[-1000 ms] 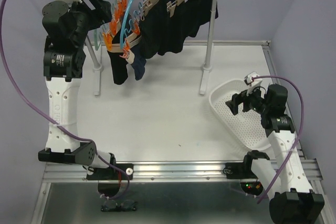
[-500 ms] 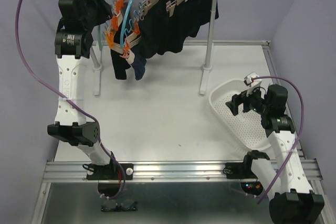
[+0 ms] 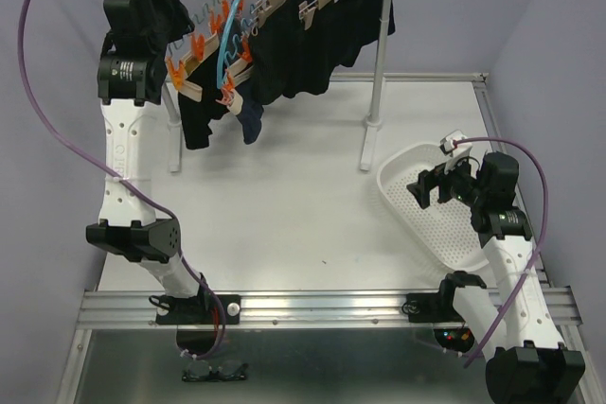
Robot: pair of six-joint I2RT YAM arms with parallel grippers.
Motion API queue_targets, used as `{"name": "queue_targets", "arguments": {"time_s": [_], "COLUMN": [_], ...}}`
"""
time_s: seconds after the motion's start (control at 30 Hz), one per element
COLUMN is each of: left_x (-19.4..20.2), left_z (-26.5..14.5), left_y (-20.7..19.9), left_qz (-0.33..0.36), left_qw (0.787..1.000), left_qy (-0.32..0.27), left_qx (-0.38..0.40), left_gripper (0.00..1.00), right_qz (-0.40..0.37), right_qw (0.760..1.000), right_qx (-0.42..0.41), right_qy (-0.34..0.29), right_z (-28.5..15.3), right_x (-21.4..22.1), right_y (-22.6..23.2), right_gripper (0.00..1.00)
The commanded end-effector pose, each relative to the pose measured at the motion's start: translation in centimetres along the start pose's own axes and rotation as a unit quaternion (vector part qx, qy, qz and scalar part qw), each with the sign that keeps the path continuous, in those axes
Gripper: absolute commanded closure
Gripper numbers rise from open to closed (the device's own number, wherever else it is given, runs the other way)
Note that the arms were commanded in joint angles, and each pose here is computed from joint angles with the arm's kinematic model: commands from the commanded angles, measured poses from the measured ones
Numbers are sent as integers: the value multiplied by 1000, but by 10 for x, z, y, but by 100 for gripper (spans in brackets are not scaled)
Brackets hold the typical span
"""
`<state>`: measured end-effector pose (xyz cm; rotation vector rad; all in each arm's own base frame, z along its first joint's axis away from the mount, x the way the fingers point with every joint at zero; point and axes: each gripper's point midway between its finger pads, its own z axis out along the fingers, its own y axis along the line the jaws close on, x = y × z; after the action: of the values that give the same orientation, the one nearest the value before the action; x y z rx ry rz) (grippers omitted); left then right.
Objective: Remove the underwear clipped to the hanger
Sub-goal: Pick up the hanger from the clothesline.
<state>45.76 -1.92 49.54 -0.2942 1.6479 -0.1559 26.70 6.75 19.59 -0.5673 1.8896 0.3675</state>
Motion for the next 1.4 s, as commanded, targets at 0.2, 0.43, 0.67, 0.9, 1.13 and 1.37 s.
{"name": "queue_targets", "arguments": {"time_s": [0.2, 0.43, 0.67, 0.9, 1.13, 1.37], "left_x": [-61, -61, -69, -63, -68, -68], "left_z": [-41, -45, -54, -48, -45, -43], "left_y": [3, 1, -2, 22, 26, 26], "left_qz": [21, 17, -8, -13, -3, -2], "left_qw": [995, 995, 994, 995, 994, 994], "left_qy": [-101, -98, -105, -95, -104, -102], "left_qx": [-4, 5, 39, 28, 24, 29], "left_gripper": [35, 30, 23, 23, 23, 23], "right_qz": [-12, -12, -14, -14, -14, -12], "right_qw": [1000, 1000, 1000, 1000, 1000, 1000], "right_qx": [4, 5, 5, 1, -2, -2], "right_qy": [-9, -10, -10, -12, -12, -10], "right_z": [-1, -1, -1, -1, -1, -1], "right_x": [-6, -6, -6, -6, -7, -5], "right_y": [-2, -2, -2, 0, 1, 1], "right_gripper": [0, 0, 0, 0, 0, 0]}}
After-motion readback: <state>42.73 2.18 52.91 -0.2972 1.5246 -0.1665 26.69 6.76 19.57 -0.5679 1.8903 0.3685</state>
